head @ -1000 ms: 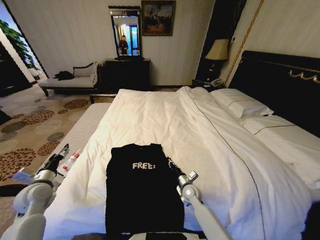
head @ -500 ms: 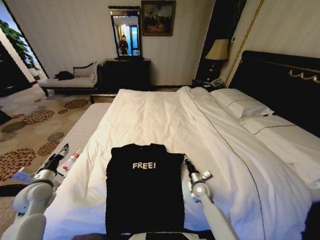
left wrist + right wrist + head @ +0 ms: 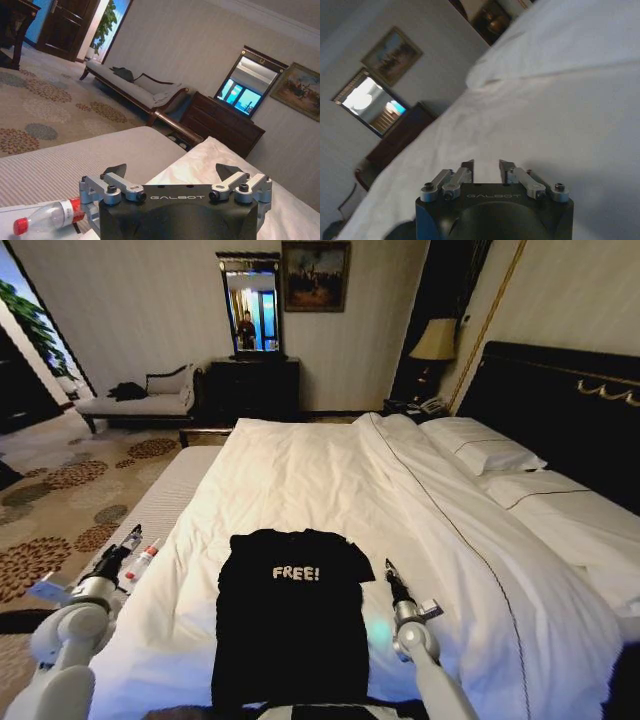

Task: Fold the clothes on the bed.

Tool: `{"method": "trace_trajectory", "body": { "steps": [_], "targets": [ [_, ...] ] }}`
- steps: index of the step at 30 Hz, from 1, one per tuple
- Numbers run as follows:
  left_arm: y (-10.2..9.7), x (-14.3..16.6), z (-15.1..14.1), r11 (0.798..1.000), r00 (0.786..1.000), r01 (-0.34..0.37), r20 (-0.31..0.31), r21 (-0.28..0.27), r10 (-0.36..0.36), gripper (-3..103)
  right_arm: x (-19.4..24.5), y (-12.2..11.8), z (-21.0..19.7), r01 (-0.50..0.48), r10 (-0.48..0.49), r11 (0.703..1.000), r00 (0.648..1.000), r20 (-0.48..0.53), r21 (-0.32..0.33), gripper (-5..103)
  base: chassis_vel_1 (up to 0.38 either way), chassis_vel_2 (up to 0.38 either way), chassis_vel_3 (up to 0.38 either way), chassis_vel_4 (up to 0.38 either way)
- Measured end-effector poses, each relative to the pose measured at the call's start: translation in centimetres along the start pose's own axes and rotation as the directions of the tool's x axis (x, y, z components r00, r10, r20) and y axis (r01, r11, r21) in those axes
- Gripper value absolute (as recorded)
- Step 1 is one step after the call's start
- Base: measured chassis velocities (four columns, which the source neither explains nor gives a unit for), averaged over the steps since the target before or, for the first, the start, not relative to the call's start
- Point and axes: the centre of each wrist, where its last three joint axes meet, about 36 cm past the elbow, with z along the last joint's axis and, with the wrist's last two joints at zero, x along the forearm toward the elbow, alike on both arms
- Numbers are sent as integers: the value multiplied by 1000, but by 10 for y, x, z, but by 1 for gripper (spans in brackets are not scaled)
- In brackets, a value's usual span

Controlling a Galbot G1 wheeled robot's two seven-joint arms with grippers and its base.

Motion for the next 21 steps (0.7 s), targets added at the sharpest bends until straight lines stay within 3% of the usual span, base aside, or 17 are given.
{"method": "trace_trajectory", "body": {
  "steps": [5, 7, 9, 11, 13, 15, 21],
  "targets": [
    [3, 2, -2, 1000, 1000, 7, 2, -4, -7, 100, -24, 9, -24, 36, -37, 999, 998, 46, 26, 47, 0, 0, 0, 0],
    [4, 3, -3, 1000, 1000, 9, 3, -6, -9, 100, -44, 8, -39, 42, -42, 997, 999, -4, 62, 58, 0, 0, 0, 0],
    [4, 3, -3, 1000, 1000, 9, 3, -6, -9, 100, -47, 8, -42, 41, -39, 997, 999, -25, 71, 58, 0, 0, 0, 0],
    [4, 3, -2, 1000, 1000, 8, 2, -7, -7, 100, -67, 11, -54, 26, -3, 990, 986, -167, 138, 69, 0, 0, 0, 0],
    [3, 2, -2, 1000, 1000, 6, 1, -7, -6, 100, -72, 12, -59, 33, 3, 985, 977, -212, 170, 74, 0, 0, 0, 0],
    [2, 2, -1, 1000, 1000, 5, -1, -9, -5, 100, -83, 16, -70, 76, 4, 969, 948, -320, 236, 85, 0, 0, 0, 0],
    [3, 3, 1, 1000, 1000, 10, -2, -10, -10, 100, -103, 22, -74, 160, -25, 948, 899, -437, 275, 98, 0, 0, 0, 0]
  ]
}}
